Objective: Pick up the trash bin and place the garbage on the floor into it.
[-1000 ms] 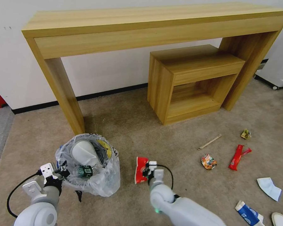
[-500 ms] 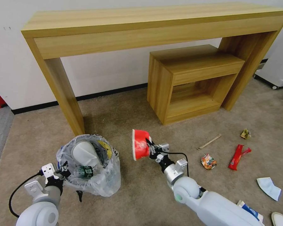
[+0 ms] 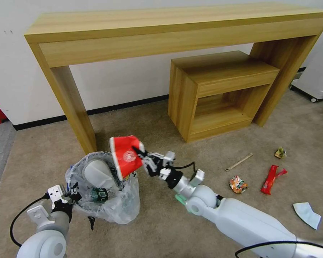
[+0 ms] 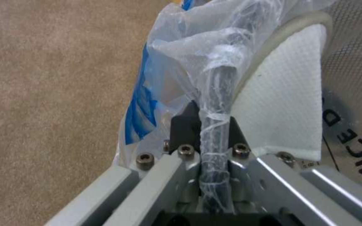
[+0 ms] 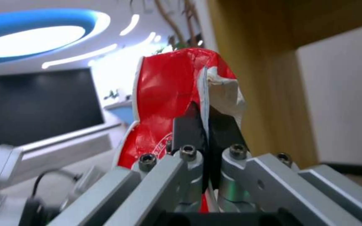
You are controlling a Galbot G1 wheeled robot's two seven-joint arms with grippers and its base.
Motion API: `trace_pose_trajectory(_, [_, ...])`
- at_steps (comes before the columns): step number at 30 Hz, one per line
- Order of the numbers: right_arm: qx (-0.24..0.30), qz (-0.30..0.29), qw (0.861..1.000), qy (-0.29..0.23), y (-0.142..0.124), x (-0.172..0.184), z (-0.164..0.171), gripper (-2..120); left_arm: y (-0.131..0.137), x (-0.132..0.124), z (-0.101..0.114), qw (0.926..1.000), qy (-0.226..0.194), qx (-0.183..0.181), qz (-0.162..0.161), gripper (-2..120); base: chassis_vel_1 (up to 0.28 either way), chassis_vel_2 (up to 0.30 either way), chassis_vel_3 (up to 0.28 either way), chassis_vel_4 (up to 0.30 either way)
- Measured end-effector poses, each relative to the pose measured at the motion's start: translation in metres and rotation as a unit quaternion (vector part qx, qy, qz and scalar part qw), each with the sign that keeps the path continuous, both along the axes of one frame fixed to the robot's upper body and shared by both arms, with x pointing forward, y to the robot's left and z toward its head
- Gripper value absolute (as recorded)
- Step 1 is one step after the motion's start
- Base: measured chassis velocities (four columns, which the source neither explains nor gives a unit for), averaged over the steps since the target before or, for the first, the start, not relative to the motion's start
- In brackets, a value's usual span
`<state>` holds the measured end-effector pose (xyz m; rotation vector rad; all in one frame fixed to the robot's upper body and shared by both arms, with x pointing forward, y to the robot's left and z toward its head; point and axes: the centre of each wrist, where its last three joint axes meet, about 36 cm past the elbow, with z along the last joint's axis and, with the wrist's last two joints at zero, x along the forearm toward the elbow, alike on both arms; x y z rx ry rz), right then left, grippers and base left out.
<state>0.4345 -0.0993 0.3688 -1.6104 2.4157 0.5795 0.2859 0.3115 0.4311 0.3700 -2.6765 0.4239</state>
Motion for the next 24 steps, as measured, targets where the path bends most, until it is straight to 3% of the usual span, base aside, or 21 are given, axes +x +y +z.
trace_pose_trajectory(12, [-0.057, 0.021, 0.998, 0.023, 0.031, -0.008, -0.033, 0, -0.005, -0.006, 0.008, 1.0000, -0.008, -0.004, 0.001, 1, 0.000, 0.000, 0.000, 0.000])
trace_pose_trajectory(24, [-0.079, 0.000, 0.996, 0.029, 0.047, -0.010, -0.040, 0, -0.006, -0.007, 0.009, 1.0000, -0.009, -0.004, -0.002, 1, 0.000, 0.000, 0.000, 0.000])
